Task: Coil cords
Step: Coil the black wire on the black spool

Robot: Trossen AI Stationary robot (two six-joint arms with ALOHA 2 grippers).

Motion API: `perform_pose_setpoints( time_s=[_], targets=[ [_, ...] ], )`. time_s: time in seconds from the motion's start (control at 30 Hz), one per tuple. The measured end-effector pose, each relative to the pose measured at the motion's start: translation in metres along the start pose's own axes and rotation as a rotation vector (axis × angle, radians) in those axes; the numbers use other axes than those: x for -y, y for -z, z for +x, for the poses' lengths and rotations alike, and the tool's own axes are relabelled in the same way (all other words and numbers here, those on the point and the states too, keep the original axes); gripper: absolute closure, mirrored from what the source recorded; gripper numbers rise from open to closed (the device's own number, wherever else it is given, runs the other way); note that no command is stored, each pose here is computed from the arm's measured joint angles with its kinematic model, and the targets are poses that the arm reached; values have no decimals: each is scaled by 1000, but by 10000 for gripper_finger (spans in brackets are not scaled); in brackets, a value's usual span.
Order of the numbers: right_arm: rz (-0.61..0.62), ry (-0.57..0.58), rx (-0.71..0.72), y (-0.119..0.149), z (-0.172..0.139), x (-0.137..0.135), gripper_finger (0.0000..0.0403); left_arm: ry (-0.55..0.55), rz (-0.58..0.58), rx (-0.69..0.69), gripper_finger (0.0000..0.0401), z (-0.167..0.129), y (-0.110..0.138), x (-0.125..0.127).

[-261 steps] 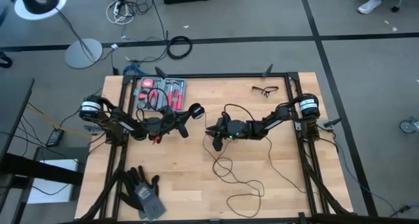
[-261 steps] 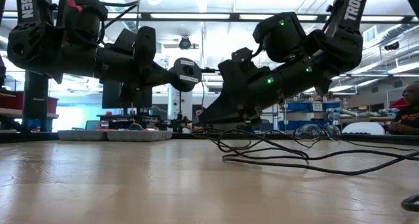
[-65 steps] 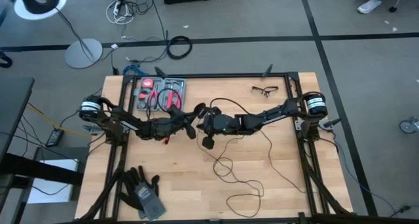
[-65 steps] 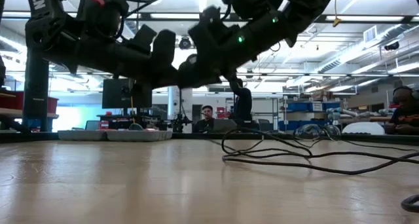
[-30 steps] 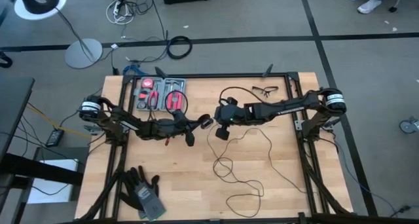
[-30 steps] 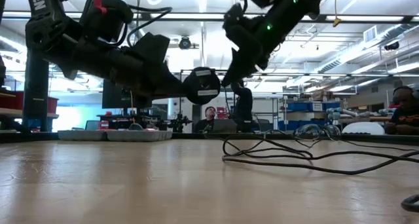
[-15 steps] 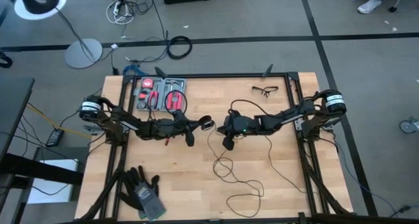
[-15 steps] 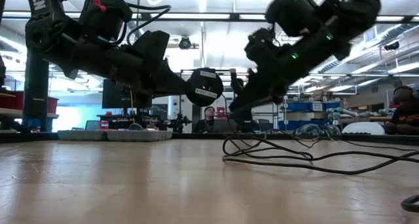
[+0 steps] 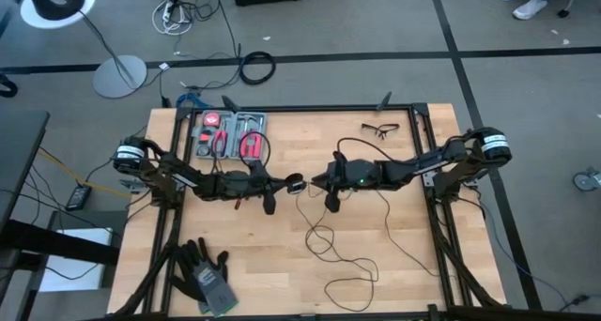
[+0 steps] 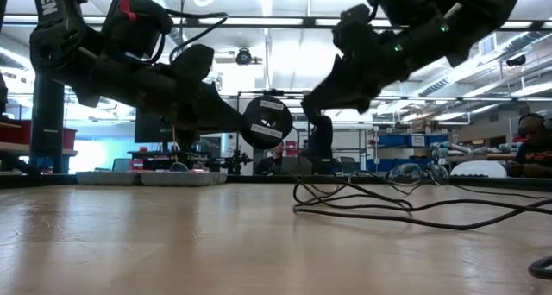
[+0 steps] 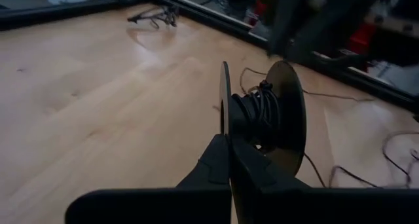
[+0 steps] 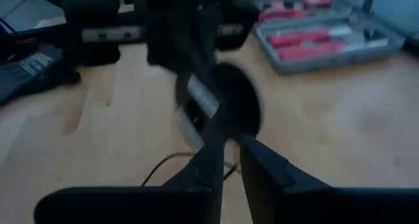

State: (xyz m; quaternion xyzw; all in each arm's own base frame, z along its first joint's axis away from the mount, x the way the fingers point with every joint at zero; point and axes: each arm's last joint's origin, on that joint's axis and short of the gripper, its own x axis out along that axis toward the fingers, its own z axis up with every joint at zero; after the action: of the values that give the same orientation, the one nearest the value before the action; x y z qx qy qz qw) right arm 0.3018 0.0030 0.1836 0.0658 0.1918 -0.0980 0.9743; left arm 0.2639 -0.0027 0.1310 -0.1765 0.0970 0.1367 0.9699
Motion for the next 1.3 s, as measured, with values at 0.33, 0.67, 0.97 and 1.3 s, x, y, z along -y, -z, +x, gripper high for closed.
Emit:
perform_pose_setpoints(
  time_s=[0.33, 0.67, 0.97, 1.3],
  targets=[
    [-45, -104, -20, -10, 11, 12, 349, 36, -3, -1, 401, 1, -2, 1],
    [-53, -164, -42, -9, 10, 10, 351, 65, 19, 43, 401, 10, -16, 6],
    [-45, -186, -40, -9, 10, 9, 397, 56, 33, 60, 393, 13, -21, 7],
    [-43, -203, -40, -9, 10, 7, 401, 124, 44, 99, 385, 12, -25, 10]
  ],
)
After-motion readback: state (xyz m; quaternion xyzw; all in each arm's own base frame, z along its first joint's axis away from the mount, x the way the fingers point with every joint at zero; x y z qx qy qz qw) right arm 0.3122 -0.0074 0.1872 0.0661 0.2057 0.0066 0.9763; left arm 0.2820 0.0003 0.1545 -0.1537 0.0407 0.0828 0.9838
